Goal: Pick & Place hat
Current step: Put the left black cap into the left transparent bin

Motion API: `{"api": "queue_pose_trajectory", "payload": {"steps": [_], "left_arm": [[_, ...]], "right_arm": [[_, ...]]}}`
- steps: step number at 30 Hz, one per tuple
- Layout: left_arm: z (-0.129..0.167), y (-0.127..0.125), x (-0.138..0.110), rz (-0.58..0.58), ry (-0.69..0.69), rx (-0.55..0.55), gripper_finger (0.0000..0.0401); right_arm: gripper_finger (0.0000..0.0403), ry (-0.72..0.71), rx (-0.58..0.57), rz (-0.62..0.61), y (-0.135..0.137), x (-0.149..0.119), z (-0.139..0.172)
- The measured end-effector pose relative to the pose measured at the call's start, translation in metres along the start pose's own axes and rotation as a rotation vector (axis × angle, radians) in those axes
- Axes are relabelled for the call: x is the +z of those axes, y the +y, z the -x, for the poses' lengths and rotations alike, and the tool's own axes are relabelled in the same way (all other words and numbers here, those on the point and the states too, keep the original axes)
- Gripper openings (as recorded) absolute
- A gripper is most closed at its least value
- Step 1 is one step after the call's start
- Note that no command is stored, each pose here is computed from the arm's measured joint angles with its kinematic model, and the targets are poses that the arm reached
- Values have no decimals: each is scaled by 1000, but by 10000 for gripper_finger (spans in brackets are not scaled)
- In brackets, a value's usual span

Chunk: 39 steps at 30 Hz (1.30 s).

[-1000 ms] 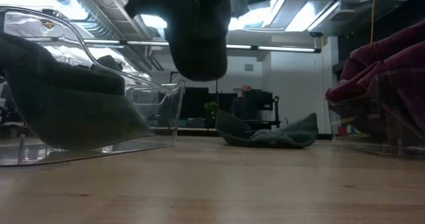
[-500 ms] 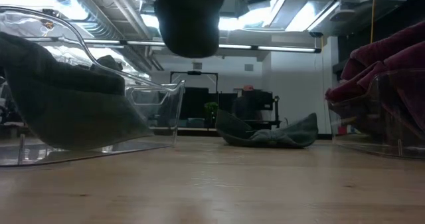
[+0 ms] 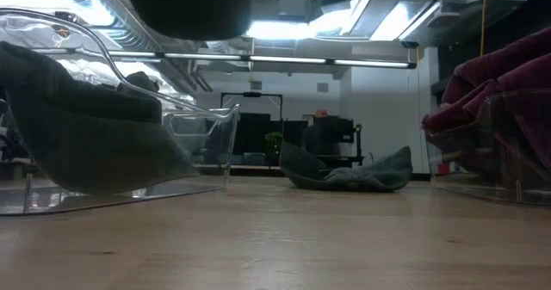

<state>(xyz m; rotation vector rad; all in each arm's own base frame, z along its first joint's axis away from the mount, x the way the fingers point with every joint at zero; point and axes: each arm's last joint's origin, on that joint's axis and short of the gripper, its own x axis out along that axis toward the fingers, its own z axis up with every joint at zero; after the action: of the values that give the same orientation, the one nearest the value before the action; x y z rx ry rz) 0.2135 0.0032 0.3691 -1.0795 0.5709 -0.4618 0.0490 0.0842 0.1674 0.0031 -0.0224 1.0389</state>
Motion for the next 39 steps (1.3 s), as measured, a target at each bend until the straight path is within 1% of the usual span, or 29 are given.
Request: {"api": "queue_pose_trajectory", "payload": {"steps": [6, 11, 17, 21, 24, 28, 29, 33, 39], "left_arm": [[-7, -8, -34, 23, 15, 8, 27], [-12, -13, -55, 32, 8, 13, 27], [-17, -23, -67, -8, -87, 23, 28], [-21, -24, -71, -31, -177, 75, 27], [-29, -16, -75, -21, -255, 58, 27], [-43, 3, -86, 49, -317, -46, 27], [-45, 10, -90, 71, -328, -57, 27], [-51, 30, -102, 108, -367, -64, 27], [-53, 42, -111, 120, -425, -67, 27]], "right_arm": [[24, 0, 0, 0, 0, 0, 0], [24, -1, 0, 0, 0, 0, 0], [24, 0, 0, 0, 0, 0, 0], [24, 0, 0, 0, 0, 0, 0], [24, 0, 0, 0, 0, 0, 0], [24, 0, 0, 0, 0, 0, 0], [24, 0, 0, 0, 0, 0, 0], [24, 0, 0, 0, 0, 0, 0], [24, 0, 0, 0, 0, 0, 0]]}}
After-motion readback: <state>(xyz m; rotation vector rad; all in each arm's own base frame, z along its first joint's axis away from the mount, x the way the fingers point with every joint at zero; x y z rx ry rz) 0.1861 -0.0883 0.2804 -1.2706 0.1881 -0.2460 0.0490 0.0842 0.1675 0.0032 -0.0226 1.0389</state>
